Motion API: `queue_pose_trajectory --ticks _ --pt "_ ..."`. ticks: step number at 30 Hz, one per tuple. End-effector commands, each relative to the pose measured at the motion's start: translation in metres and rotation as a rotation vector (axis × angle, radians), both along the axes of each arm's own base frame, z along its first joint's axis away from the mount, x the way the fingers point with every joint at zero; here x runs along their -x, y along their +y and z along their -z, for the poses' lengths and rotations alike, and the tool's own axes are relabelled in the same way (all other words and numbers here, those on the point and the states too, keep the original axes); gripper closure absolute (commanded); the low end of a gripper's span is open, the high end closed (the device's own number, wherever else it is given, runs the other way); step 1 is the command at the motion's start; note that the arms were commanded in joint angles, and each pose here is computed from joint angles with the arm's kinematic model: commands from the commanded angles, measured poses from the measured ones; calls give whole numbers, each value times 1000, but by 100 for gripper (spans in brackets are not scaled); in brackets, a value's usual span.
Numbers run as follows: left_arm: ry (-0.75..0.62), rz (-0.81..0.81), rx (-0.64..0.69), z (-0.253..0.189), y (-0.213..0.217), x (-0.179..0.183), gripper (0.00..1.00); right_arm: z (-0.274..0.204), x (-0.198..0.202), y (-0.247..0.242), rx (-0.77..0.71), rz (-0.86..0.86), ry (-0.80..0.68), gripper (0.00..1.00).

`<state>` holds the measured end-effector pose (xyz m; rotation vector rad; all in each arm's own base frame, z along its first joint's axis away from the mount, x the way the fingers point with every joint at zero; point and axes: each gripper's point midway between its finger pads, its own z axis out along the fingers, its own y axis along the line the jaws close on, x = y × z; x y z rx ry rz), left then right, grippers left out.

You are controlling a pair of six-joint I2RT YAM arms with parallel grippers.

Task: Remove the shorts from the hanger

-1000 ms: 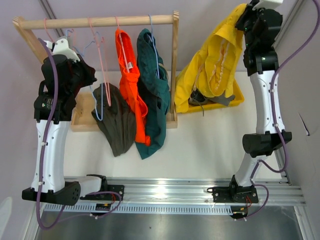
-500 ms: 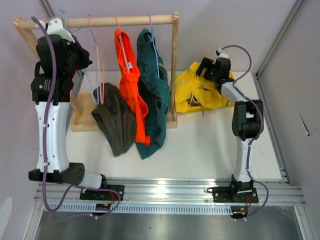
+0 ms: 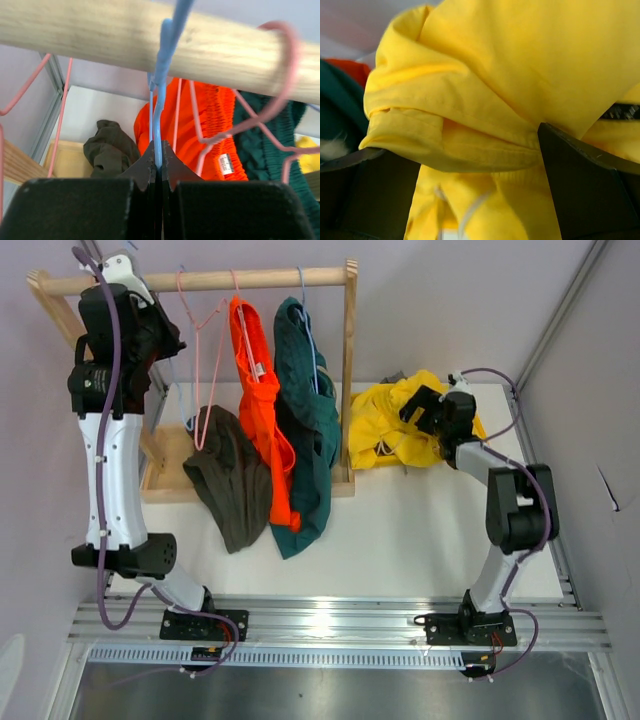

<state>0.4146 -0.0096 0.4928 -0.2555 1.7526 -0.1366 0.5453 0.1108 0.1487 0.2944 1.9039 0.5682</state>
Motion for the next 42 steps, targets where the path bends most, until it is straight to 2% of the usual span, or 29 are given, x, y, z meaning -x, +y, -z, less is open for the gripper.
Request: queue_pose_trajectory --ticks 1,3,4,5,9,12,13,17,18,19,21,22,23,24,28,30,35,37,40,42 --pt "5 -8 -19 4 10 -17 100 -44 36 -6 -51 5 -75 1" --pt "45 -2 -10 19 8 -27 100 -36 60 -7 -50 0 -56 1" --pt "63 -2 -11 25 8 -29 100 -59 73 -7 -51 -11 -105 0" --pt "78 -1 -14 31 8 -31 100 -51 87 -6 -42 -20 -83 1" --pt "130 -7 -10 55 9 -37 100 -85 128 -2 43 -22 -142 1" --pt "162 -35 3 70 22 -37 75 -117 157 0 80 -33 -194 1" --pt "181 -38 7 78 23 -35 72 -120 165 -1 83 -35 -189 1" --pt "181 -35 15 82 23 -33 70 -168 199 -2 79 -48 -288 1" --pt "181 -32 16 82 22 -32 67 -174 202 -2 86 -47 -300 1" --pt "193 -31 18 87 22 -31 67 -170 208 -1 95 -56 -270 1" --pt "190 -22 20 86 20 -28 74 -184 218 -2 99 -59 -299 1" --pt "202 -24 20 91 21 -28 72 -188 223 0 101 -66 -297 1" --pt "207 -19 21 92 20 -26 68 -191 226 -1 102 -66 -301 1" --pt "206 -17 24 91 19 -23 54 -196 231 -1 100 -68 -313 1" --pt "190 -2 29 89 16 -10 36 -225 253 9 97 -107 -380 1" --pt "149 0 33 76 14 5 26 -242 266 23 89 -170 -422 1" --pt "86 41 52 53 5 35 18 -307 312 73 70 -420 -590 0" --pt "57 55 56 42 2 51 10 -326 332 103 47 -533 -621 1" --pt "14 78 61 26 -3 75 1 -333 354 153 46 -656 -635 1" --pt "1 93 61 21 -6 88 1 -328 368 186 85 -685 -630 1"
